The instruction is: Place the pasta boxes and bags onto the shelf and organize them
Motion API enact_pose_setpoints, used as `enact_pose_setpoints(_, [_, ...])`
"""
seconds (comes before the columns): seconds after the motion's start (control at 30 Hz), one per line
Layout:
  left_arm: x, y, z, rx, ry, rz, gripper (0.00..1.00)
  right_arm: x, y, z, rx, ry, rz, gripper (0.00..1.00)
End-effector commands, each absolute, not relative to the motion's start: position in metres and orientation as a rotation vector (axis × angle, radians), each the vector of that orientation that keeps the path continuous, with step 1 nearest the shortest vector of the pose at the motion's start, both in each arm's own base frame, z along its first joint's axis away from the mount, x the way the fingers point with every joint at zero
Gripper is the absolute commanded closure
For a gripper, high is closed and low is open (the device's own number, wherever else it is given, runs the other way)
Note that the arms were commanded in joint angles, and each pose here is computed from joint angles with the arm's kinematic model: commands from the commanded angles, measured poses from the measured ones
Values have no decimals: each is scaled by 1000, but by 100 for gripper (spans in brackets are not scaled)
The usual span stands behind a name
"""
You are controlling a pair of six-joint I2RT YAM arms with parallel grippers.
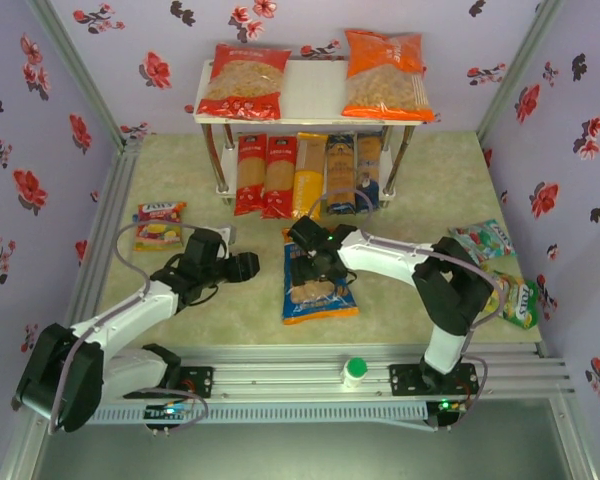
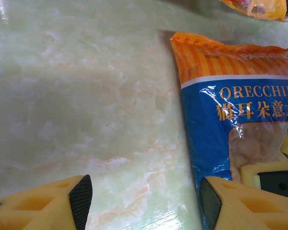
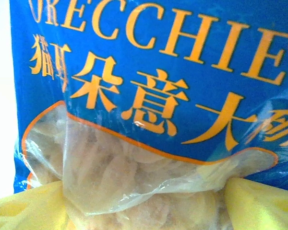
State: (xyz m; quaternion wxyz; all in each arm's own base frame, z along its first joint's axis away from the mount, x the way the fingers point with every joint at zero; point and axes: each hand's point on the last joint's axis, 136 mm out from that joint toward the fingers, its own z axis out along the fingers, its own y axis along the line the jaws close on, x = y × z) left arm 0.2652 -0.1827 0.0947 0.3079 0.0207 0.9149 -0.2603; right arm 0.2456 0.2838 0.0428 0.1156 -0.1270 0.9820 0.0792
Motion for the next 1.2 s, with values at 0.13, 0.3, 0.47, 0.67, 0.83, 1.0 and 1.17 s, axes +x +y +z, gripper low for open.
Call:
enact_pose_setpoints(0.13, [268,-184,106,48,2383,-723,37,205,270,-14,-343,3110,164,47])
enact_pose_setpoints(0.3, [269,-183,109,43,2372,-723,37,203,268,-12,-324,3113,179,61])
enact_pose_setpoints(0.47, [270,-183,112,42,2363,-728,39,203,262,-6,-280,3089,189,72])
enact_pose_setpoints(0.67, [271,-183,116,55,2357,-717,42,213,257,6,-214,3014,234,100])
enact_pose_setpoints(0.83, [273,-183,121,59,2355,-713,49,217,259,14,-225,2978,272,100])
enact_pose_setpoints(1.0, [275,-184,124,63,2352,-712,57,222,264,20,-239,2935,310,100])
enact_pose_setpoints(1.17, [276,-183,124,58,2354,-708,61,225,264,21,-263,2913,310,100])
